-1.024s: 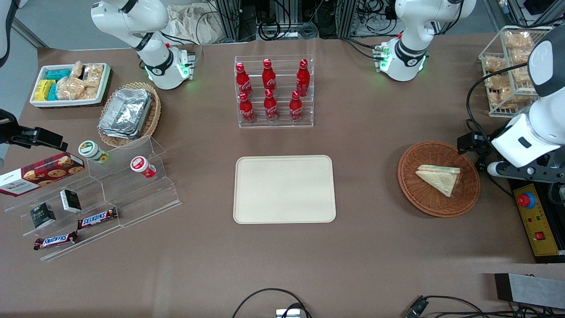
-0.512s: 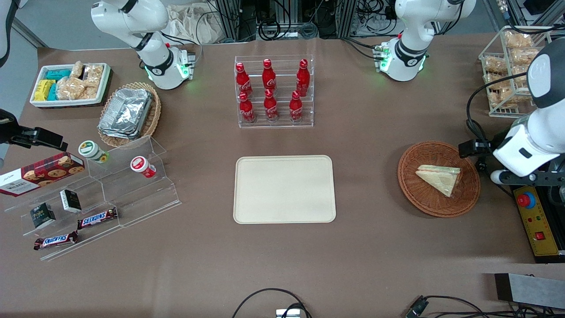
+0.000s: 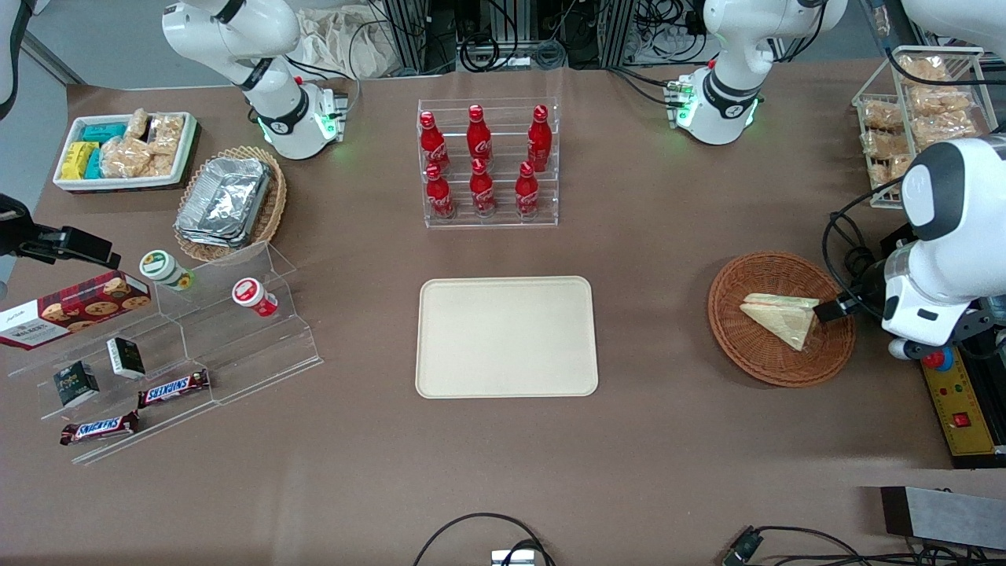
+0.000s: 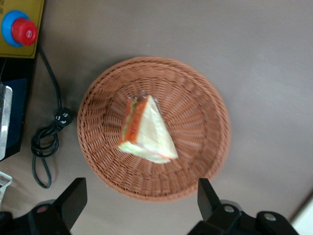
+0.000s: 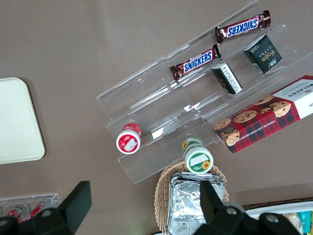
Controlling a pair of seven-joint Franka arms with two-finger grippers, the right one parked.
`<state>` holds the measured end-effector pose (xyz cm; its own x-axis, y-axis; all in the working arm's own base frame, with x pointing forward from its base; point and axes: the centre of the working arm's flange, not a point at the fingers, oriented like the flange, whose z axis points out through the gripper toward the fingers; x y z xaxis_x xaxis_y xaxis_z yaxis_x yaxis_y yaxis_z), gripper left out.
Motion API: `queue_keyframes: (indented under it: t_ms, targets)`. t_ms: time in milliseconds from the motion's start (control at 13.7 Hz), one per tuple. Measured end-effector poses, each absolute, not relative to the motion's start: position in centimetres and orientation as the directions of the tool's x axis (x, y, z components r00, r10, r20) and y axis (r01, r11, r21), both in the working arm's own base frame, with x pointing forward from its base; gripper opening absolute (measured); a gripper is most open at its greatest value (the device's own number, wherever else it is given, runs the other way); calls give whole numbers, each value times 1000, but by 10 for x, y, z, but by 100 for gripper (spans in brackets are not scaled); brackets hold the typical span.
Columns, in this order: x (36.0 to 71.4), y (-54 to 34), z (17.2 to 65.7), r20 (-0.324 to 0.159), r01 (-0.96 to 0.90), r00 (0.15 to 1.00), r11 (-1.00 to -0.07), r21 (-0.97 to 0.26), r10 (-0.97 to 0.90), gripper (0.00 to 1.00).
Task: Place sandwich from basket to tray
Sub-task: 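Lower the open left gripper around the sandwich's edge in the basket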
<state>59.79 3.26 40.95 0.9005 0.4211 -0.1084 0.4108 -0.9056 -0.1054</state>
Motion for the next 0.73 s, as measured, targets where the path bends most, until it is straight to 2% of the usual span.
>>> queue_keyframes:
  t_ms: [220,366,732]
  targets:
    - [585,47,361,-50,548,831,-831,-95,554,100]
    - [573,44,331,-32,602,794,-793,-88,607,100]
    - [554,46,283,-53,647,754,-754,-110,655,100]
